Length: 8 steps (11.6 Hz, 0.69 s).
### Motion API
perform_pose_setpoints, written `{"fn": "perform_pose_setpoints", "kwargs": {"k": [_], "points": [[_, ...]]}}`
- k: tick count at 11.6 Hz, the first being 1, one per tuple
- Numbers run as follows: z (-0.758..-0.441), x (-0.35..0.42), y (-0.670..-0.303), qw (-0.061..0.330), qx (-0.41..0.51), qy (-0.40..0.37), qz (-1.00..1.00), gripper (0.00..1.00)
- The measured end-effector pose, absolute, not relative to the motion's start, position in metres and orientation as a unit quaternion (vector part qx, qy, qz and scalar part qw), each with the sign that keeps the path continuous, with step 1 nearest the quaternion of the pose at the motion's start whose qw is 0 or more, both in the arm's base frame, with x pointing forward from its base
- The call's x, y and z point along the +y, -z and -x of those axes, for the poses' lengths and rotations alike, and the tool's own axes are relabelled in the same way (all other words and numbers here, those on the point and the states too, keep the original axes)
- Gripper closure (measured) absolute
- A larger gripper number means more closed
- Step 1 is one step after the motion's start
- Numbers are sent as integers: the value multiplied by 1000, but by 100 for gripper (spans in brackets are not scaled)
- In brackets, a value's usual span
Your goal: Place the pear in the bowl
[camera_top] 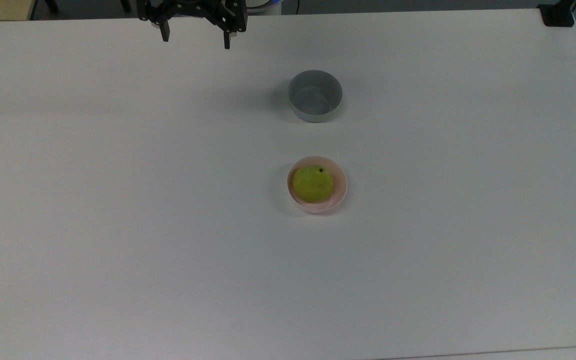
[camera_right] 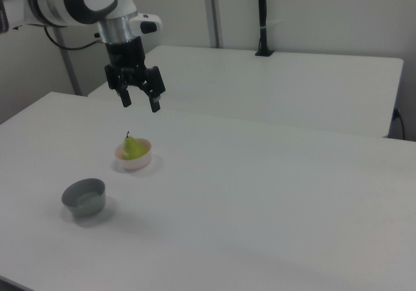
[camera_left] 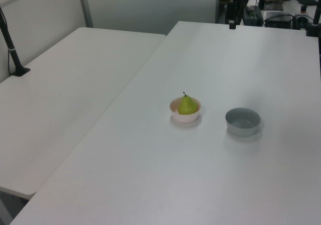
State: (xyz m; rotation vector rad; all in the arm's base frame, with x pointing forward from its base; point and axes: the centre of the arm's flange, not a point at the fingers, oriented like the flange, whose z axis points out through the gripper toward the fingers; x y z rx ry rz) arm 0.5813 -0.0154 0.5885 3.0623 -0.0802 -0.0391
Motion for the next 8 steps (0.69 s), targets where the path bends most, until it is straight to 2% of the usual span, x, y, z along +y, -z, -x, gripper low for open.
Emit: {"fn": "perform_pose_setpoints", "kwargs": {"k": [8], "points": [[-582,-27,-594,39,-37,3,-999,0]]}}
